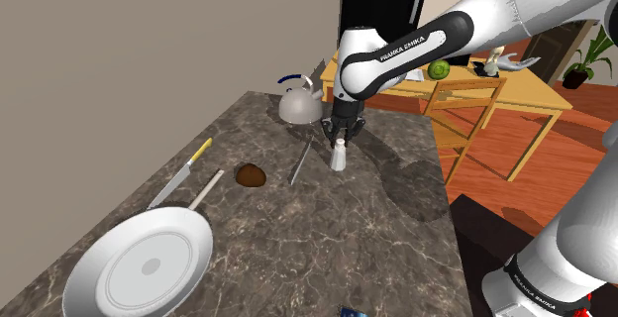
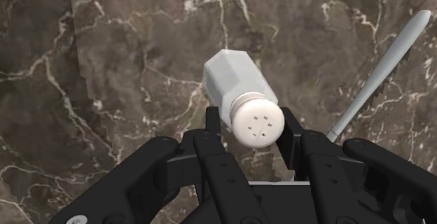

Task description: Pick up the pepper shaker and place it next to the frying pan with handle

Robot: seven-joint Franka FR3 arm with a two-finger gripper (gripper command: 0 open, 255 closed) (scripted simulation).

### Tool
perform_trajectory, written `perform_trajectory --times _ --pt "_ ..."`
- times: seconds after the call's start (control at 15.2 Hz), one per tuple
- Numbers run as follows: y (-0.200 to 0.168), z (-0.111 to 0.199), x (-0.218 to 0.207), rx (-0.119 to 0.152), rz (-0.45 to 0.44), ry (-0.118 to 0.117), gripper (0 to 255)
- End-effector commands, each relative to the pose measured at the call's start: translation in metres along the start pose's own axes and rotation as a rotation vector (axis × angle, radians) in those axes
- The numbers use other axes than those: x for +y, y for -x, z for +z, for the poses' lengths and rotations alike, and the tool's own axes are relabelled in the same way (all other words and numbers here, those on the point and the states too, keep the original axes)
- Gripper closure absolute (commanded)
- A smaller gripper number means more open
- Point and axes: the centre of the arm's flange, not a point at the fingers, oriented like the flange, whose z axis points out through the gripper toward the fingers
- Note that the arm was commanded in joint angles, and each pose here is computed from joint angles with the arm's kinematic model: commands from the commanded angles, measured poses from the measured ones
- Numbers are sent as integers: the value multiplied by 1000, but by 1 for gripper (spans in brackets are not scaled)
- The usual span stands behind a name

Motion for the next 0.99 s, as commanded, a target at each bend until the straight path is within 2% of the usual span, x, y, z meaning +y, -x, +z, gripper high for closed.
perform_trajectory --times 0.0,0.92 --pt "0 0 0 -1 0 0 255" --pt "2 -73 -5 -1 0 0 255"
